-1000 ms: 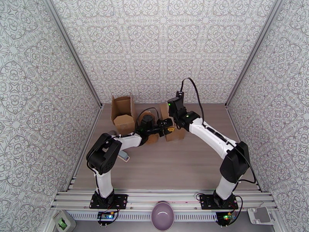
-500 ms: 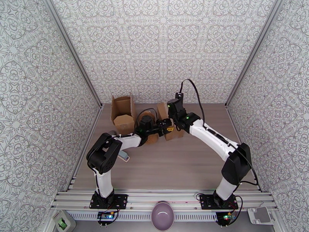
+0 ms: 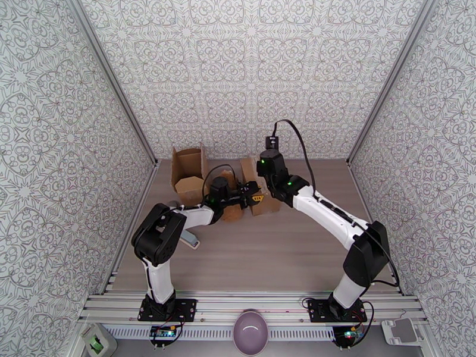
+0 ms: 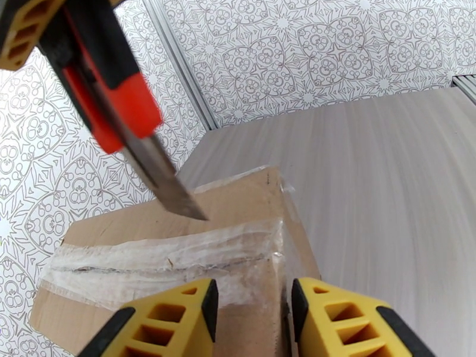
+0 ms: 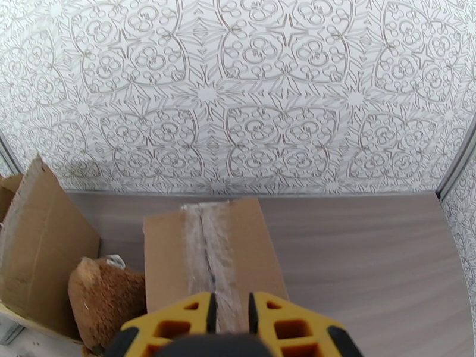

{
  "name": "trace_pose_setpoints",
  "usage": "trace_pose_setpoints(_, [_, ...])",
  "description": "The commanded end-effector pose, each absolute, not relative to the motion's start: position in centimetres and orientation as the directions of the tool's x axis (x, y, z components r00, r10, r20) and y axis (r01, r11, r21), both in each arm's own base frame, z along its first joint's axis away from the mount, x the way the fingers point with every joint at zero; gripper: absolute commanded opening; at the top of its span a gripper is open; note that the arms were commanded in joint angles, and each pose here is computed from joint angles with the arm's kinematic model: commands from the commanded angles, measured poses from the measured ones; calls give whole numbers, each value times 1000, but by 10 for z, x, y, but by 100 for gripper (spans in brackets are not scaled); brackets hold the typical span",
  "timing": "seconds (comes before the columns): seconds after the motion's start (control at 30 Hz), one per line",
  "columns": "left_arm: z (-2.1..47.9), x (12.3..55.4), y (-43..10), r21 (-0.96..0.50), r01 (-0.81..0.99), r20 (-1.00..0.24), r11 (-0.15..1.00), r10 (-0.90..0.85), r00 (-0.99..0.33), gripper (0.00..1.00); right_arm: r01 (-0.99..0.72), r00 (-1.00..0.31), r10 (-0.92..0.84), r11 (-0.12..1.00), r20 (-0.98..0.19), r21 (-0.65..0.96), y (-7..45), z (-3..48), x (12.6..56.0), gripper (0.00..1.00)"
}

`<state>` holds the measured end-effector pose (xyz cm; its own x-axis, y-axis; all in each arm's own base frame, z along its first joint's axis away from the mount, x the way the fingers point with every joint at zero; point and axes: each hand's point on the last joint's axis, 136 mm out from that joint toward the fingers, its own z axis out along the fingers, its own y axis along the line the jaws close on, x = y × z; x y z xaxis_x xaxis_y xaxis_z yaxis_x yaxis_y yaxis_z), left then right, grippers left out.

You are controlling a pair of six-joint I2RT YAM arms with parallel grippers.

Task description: Unpack the express box

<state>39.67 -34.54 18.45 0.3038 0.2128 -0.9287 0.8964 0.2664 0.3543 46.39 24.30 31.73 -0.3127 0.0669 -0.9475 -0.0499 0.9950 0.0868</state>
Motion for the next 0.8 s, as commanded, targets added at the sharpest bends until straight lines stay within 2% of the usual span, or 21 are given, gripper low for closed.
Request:
trace_pose_setpoints(0.0, [164, 396, -345, 272, 931, -950, 242, 220, 221, 40, -81, -279, 83, 991, -957, 110, 253, 327, 474, 0])
trace_pose_setpoints(0.77, [165, 397, -341, 263, 934, -954, 243, 214, 213, 39, -101, -262, 19, 994, -965, 47, 263, 314, 488, 0])
